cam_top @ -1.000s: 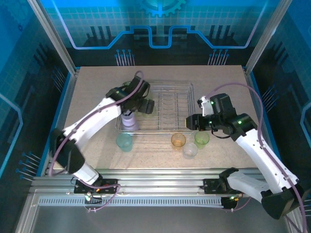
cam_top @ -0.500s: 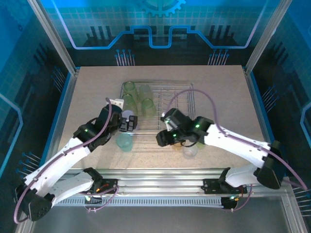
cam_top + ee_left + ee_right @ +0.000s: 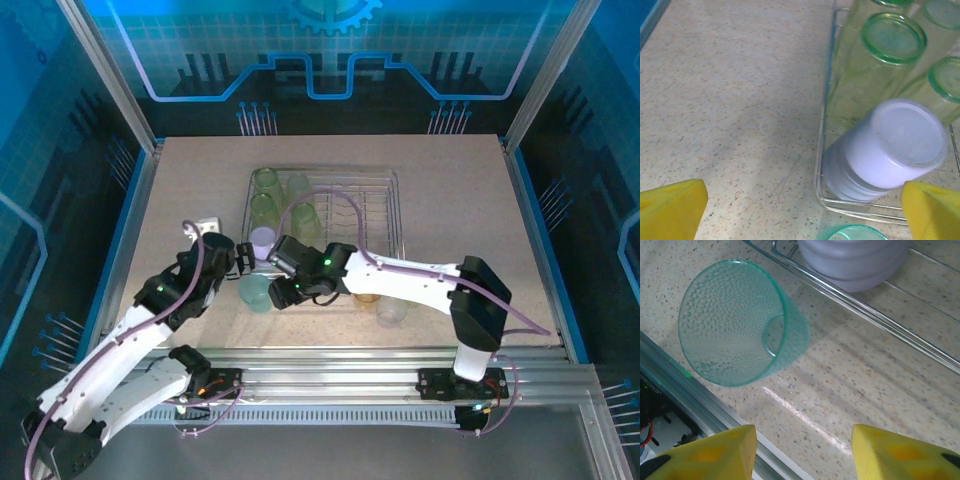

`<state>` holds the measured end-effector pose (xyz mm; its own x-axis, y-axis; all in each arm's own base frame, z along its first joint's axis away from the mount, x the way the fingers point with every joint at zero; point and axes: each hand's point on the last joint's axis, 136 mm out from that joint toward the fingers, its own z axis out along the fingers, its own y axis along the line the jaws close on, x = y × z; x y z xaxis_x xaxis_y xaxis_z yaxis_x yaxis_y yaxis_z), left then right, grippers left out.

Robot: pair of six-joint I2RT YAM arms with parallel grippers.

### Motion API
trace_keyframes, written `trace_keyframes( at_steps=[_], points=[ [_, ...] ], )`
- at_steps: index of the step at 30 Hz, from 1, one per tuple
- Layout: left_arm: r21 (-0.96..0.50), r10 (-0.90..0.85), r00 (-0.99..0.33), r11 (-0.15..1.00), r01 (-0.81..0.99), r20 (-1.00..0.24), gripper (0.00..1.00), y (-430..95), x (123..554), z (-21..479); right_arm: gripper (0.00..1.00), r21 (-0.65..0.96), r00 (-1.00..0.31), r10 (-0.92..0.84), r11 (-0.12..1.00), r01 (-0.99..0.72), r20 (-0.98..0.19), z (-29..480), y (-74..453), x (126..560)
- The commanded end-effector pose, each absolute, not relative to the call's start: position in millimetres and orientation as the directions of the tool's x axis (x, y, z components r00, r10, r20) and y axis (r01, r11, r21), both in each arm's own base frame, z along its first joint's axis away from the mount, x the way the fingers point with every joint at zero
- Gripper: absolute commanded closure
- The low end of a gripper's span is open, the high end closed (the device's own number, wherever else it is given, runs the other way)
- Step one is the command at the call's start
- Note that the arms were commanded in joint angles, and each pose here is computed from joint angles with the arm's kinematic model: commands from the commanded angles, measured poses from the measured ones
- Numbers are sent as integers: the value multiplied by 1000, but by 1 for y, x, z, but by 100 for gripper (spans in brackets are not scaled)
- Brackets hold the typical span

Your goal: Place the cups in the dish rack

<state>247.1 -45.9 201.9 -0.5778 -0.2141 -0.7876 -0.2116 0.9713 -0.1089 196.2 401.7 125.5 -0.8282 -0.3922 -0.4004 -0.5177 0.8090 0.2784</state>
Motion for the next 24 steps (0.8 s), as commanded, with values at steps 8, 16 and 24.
trace_keyframes(
  at_steps=[8,16,24],
  points=[
    [-316,-397,-312,906,-280,-863,0,-9,219,229,53,266,-818,-409,803,-533,-406,119,435,209],
    [-330,-406,-305,904,-270,-862,1,-10,219,228,59,191,-806,-430,823,-535,-406,105,440,215],
    [-328,-402,-308,906,-266,-862,1,-12,221,228,75,137,-785,-453,824,-550,-422,107,439,219]
  ],
)
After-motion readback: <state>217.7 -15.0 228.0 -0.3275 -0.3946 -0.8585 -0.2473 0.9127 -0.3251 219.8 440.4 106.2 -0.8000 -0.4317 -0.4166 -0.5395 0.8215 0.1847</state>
